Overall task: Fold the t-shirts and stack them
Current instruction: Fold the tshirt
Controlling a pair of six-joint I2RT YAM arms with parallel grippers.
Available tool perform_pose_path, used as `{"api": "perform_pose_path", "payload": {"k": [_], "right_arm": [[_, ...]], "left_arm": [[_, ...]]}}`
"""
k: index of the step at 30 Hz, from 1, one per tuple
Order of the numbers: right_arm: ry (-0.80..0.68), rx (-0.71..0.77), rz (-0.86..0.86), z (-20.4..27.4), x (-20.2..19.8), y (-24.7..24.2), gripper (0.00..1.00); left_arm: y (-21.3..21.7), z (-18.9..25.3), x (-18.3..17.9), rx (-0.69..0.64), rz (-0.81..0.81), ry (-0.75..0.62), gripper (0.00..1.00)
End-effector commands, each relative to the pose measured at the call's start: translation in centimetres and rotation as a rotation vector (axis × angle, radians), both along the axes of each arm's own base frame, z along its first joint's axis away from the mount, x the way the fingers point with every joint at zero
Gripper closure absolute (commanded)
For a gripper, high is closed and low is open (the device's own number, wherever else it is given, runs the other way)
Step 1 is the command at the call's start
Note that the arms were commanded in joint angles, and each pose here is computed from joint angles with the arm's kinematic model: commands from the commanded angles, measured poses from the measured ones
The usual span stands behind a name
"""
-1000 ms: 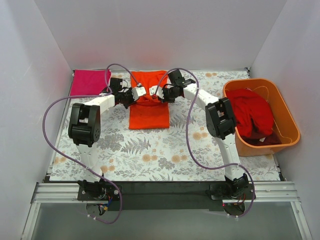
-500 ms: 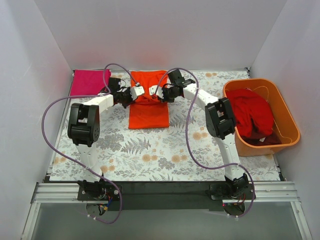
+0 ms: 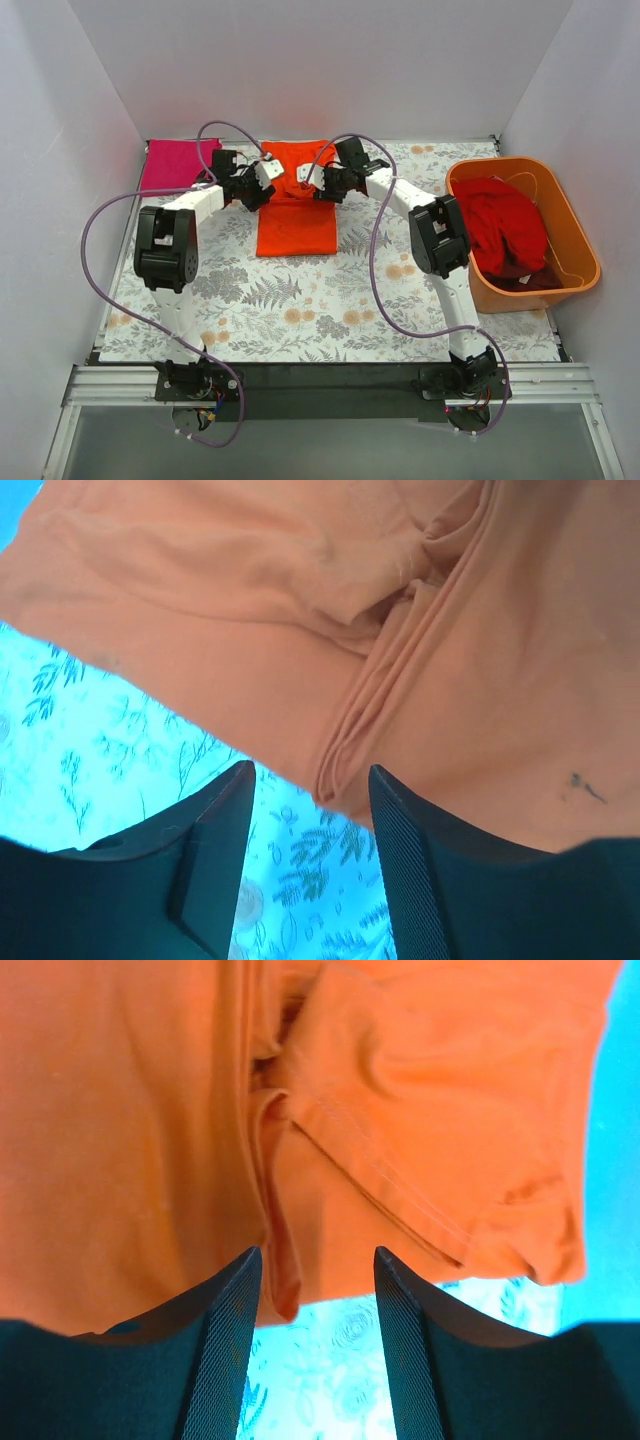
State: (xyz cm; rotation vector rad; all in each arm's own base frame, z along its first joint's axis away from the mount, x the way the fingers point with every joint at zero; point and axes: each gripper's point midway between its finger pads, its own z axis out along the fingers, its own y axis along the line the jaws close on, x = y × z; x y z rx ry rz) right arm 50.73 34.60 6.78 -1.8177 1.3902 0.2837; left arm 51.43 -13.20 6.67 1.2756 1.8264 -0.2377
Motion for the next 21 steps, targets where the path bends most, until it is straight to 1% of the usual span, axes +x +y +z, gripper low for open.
{"api": "perform_pose_path", "payload": {"k": [1,2,3,4,5,6,7,8,9,10,12,14,17,21], "right_arm": [[-0.129,0.101,-0.08,8.6,1.3,-0.4,0.44],[-0.116,0.106,-0.089,8.9,0.7,-0.6,0.44],[-0.092,0.101,-0.089,9.0,-0.9,-1.3,0.45],[-0.074,0.107,-0.074,9.1,-1.9,-1.5,0.45],[-0.045,0.099,-0.065,8.7,-3.2,-1.7,0.46],[-0.05,0.11,-0.052,10.0,-4.5,-1.9,0.48],[0.003,0.09,-0.034,8.2,-6.4,-2.2,0.49],[0.025,0.084,-0.015,7.9,-7.8,-2.0,0.51],[0.048,0.089,-0.013,8.4,-9.0,-2.0,0.56],[0.096,0.081,0.006,7.3,-10.5,-2.0,0.58],[0.161,0.06,0.032,6.6,-13.2,-1.5,0.63],[0.221,0.043,0.07,5.3,-15.5,-0.9,0.64],[0.281,0.001,0.103,3.1,-18.0,-0.9,0.65],[0.329,-0.045,0.124,0.6,-19.6,-1.1,0.64]], "left_arm": [[0.8,6.9,-0.4,-0.074,0.05,-0.098,0.51],[0.9,6.0,-1.7,-0.076,0.047,-0.071,0.51],[0.7,7.5,-2.8,-0.086,0.029,-0.094,0.51],[0.5,7.4,-3.8,-0.09,0.008,-0.088,0.51],[0.6,6.1,-5.7,-0.089,-0.003,-0.042,0.5],[0.3,5.9,-6.7,-0.098,-0.023,-0.026,0.5],[0.1,6.4,-7.5,-0.102,-0.036,-0.031,0.5],[0.0,5.7,-8.5,-0.102,-0.041,0.0,0.5],[-0.2,5.0,-9.5,-0.105,-0.045,0.028,0.51],[-0.6,5.1,-10.2,-0.118,-0.06,0.039,0.51],[-1.2,3.9,-12.0,-0.119,-0.084,0.094,0.53],[-1.8,3.2,-13.5,-0.101,-0.126,0.118,0.54],[-1.8,1.2,-15.6,-0.055,-0.165,0.173,0.56],[-2.0,-0.7,-16.9,-0.01,-0.192,0.201,0.56]]}}
